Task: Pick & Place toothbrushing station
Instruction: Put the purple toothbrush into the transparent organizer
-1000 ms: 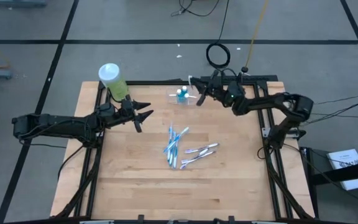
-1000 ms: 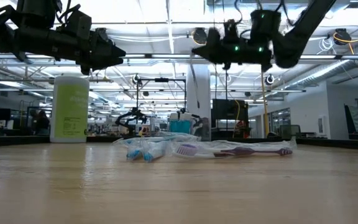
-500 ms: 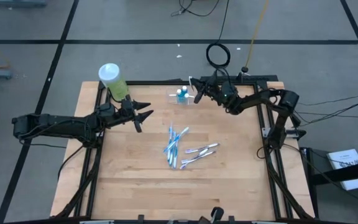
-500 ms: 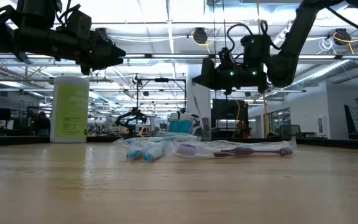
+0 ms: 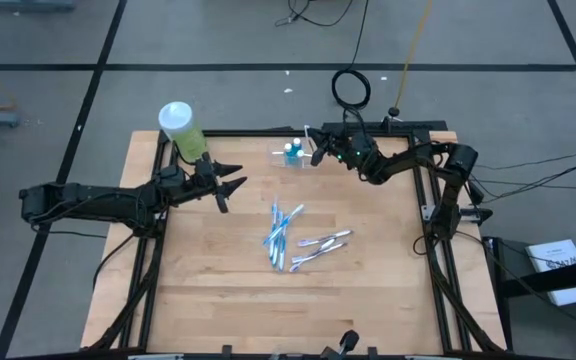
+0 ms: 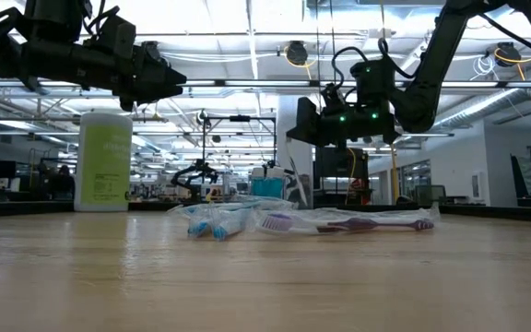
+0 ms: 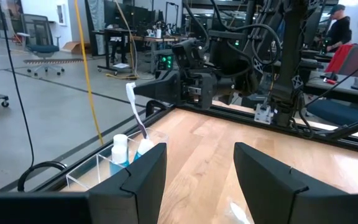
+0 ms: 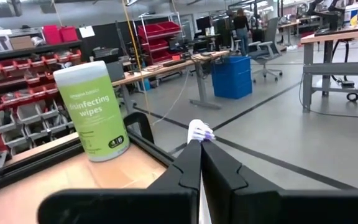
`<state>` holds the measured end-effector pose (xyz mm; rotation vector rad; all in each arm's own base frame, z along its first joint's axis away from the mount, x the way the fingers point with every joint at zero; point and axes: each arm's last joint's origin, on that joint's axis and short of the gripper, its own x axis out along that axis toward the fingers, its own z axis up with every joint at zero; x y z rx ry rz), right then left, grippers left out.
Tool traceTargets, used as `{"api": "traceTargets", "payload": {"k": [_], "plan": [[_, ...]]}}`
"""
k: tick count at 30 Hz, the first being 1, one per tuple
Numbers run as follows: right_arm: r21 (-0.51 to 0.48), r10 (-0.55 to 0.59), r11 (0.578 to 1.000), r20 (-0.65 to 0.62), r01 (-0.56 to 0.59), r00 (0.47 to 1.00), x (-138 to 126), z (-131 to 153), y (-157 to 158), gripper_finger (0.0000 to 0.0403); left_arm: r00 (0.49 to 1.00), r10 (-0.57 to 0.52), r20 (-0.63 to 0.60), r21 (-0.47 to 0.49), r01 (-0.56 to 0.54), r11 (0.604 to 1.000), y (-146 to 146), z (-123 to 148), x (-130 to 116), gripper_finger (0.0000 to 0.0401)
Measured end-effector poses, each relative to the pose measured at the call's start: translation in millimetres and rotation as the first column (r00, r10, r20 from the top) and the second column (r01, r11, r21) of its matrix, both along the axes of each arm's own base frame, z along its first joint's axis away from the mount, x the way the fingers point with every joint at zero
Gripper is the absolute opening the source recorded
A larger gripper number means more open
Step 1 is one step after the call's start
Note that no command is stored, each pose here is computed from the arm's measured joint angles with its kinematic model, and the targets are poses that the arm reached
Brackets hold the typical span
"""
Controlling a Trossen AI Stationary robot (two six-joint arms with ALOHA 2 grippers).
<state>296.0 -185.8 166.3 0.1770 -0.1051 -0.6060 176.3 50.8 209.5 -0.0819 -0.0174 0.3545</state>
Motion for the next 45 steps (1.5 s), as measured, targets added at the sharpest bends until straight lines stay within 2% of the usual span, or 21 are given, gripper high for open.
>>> {"api": "traceTargets", "payload": {"k": [5,9,20,26,29,31,33,35,38,40,43,45], "plan": [[0.004,0.000,1.000,-0.002,0.000,1.000,0,0,0,0.0002,1.000,0.000,0.000,0.000,0.000,1.000,0,0,0,0.0196],[0.007,0.002,1.000,-0.008,-0.002,1.000,0,-1,0,0.0018,1.000,0.000,0.000,0.000,0.000,1.000,0,0,0,0.0196],[-0.002,0.011,1.000,0.006,-0.011,1.000,0,0,1,0.0133,1.000,0.000,0.000,0.000,0.000,1.000,0,0,0,0.0196],[-0.040,0.202,0.979,0.040,-0.201,0.979,5,21,19,0.0161,1.000,0.000,0.000,0.000,0.000,1.000,0,0,0,0.0196],[-0.079,0.322,0.945,0.059,-0.317,0.945,8,39,37,0.0161,1.000,0.000,0.000,0.000,0.000,1.000,0,0,0,0.0196],[-0.095,0.415,0.907,0.038,-0.410,0.909,10,50,54,0.0160,1.000,0.000,0.000,0.000,0.000,1.000,0,0,0,0.0196],[-0.078,0.507,0.857,-0.041,-0.509,0.861,13,55,77,0.0161,1.000,0.000,0.000,0.000,0.000,1.000,0,0,0,0.0196],[-0.039,0.557,0.820,-0.177,-0.571,0.811,20,52,105,0.0164,1.000,0.000,0.000,0.000,0.000,1.000,0,0,0,0.0196],[0.042,0.548,0.812,-0.400,-0.583,0.735,27,37,143,0.0168,1.000,0.000,0.000,0.000,0.000,1.000,0,0,0,0.0196],[0.098,0.545,0.807,-0.504,-0.583,0.670,29,27,163,0.0170,1.000,0.000,-0.001,0.000,0.000,1.000,0,0,0,0.0196],[0.193,0.558,0.802,-0.581,-0.566,0.592,24,17,182,0.0173,1.000,0.000,-0.001,0.000,0.000,1.000,0,0,0,0.0196],[0.257,0.564,0.808,-0.599,-0.530,0.569,21,11,188,0.0173,1.000,0.000,-0.001,0.000,0.000,1.000,0,0,0,0.0196]]}}
